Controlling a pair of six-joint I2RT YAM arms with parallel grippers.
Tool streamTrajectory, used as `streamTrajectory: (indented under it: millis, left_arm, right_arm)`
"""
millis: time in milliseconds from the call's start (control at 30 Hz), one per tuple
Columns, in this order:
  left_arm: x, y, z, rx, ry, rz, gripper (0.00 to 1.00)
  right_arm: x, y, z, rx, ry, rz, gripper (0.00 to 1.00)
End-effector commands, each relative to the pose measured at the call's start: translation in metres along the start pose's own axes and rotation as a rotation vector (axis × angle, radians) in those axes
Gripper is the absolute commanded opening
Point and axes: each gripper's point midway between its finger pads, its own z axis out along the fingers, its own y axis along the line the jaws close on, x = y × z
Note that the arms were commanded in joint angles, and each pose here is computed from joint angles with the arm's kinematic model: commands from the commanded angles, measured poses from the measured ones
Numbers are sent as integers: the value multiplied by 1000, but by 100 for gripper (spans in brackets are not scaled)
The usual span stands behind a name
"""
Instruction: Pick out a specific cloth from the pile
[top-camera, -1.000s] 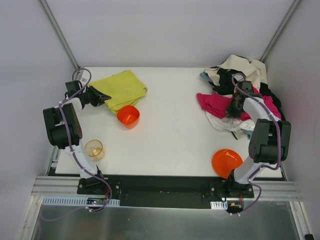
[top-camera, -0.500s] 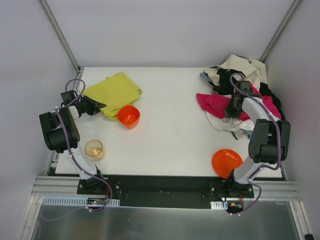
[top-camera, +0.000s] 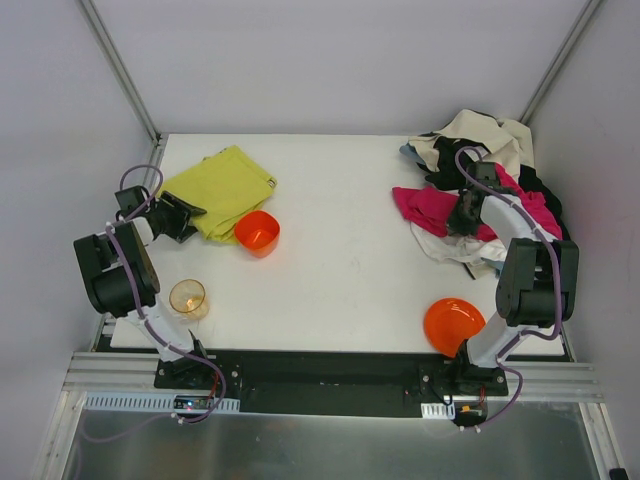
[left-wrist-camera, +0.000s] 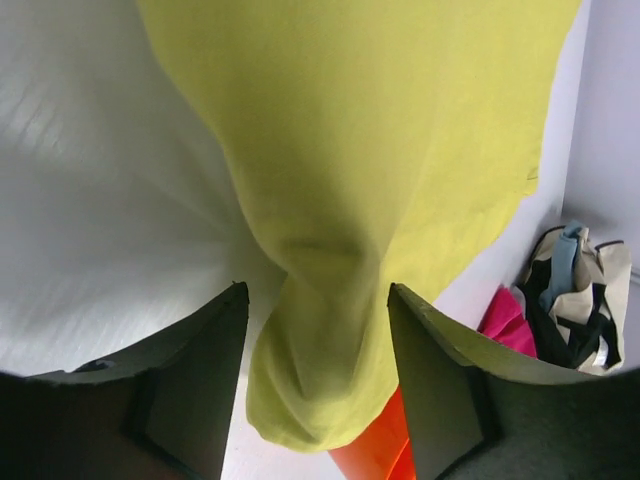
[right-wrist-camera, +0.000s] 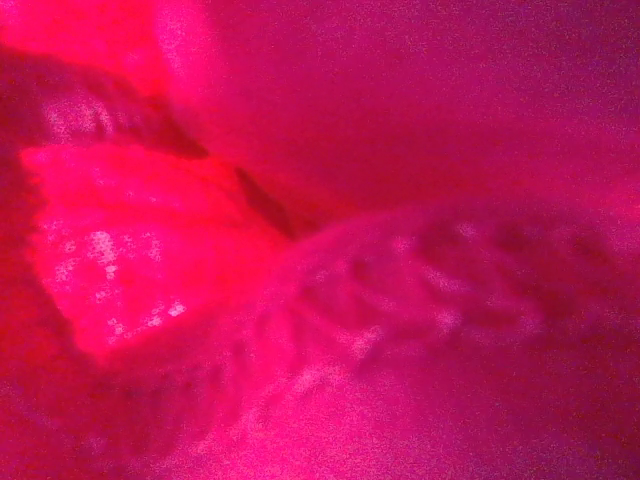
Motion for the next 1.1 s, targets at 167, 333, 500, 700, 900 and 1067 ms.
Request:
streamTrajectory:
  millis: [167, 333, 500, 700, 900, 1067]
  left_arm:
    - [-5, -11, -30, -20, -93, 43, 88]
    - [-1, -19, -40, -11, -98, 53, 99]
    - [1, -26, -46, 10, -96, 70, 99]
    - [7, -31, -55, 29, -95, 108, 99]
    - [22, -36, -62, 27, -67, 167, 99]
    - [38, -40, -63, -5, -40, 243, 99]
  right_arm:
    - [-2, 6, -15, -23, -40, -20, 1]
    - [-2, 7, -17, -33, -42, -18, 1]
    - [2, 17, -22, -53, -46, -45, 1]
    - [6, 28, -26, -91, -46, -69, 11]
    - [13, 48, -28, -162, -28, -98, 22]
    - [17, 59, -30, -194, -26, -122, 55]
